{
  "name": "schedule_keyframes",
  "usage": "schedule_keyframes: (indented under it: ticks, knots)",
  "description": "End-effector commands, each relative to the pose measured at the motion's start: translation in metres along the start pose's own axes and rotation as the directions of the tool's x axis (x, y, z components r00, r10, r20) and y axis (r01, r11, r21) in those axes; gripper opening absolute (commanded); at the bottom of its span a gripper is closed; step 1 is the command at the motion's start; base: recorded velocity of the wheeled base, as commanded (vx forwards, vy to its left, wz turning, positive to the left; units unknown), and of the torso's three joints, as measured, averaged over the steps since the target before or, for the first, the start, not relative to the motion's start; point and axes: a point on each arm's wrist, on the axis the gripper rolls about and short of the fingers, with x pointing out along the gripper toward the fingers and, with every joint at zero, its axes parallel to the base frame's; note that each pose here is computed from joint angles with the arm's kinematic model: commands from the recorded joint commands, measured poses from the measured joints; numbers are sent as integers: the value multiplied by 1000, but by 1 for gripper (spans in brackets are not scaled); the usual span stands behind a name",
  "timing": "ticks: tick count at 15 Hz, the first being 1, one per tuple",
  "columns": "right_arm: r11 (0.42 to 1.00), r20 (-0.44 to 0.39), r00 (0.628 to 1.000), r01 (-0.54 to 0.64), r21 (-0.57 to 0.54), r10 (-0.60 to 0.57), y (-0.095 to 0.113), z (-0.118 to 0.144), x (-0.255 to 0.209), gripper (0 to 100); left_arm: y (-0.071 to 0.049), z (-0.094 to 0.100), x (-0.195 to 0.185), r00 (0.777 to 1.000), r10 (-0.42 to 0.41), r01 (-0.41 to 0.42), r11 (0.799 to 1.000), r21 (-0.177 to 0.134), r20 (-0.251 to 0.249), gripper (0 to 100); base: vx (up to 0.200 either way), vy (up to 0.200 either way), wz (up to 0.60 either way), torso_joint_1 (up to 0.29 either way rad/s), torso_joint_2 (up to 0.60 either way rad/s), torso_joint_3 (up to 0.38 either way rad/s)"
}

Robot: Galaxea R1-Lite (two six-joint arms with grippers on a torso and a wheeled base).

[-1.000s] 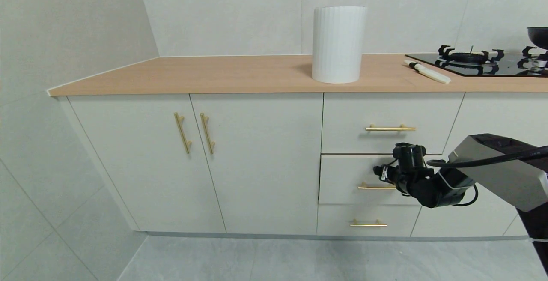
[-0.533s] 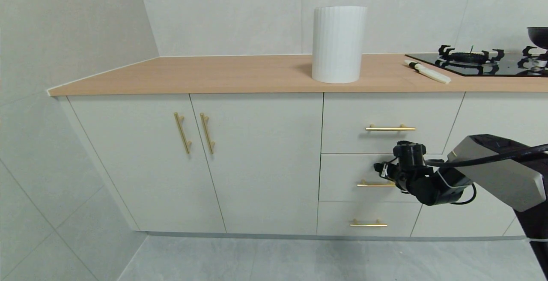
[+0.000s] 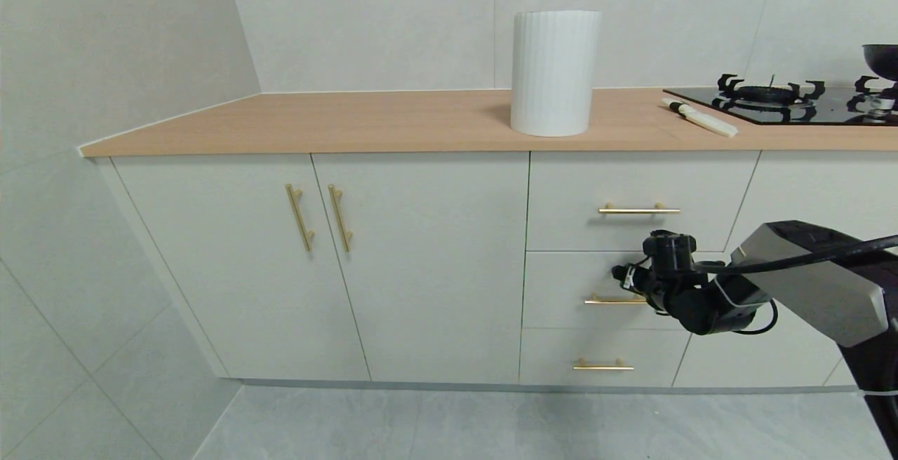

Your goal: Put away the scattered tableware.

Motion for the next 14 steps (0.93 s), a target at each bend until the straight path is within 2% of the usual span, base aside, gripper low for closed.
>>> schedule_keyframes:
  ticks: [1, 8, 11, 12, 14]
  knots:
    - [1000, 8, 1000, -3, 6, 3, 1, 1, 0, 100, 0, 0, 0, 1000, 0, 0, 1000, 0, -1, 100, 0, 0, 0, 0, 0, 0]
    - [1000, 30, 1000, 7, 15, -8, 2, 9, -5, 100, 0, 0, 0, 1000, 0, 0, 1000, 0, -1, 100, 0, 0, 0, 0, 0, 0]
    - [1000, 3, 1000, 11, 2, -11, -1, 20, -42, 100, 0, 0, 0, 1000, 0, 0, 1000, 0, -1, 100, 0, 0, 0, 0, 0, 0]
    - [1000, -1, 1000, -24, -4, 24, -1, 33, -75, 100, 0, 0, 0, 1000, 0, 0, 1000, 0, -1, 100, 0, 0, 0, 0, 0, 0]
    - [999, 19, 999, -48, -4, 48, -1, 48, -111, 100, 0, 0, 0, 1000, 0, 0, 1000, 0, -1, 100, 0, 0, 0, 0, 0, 0]
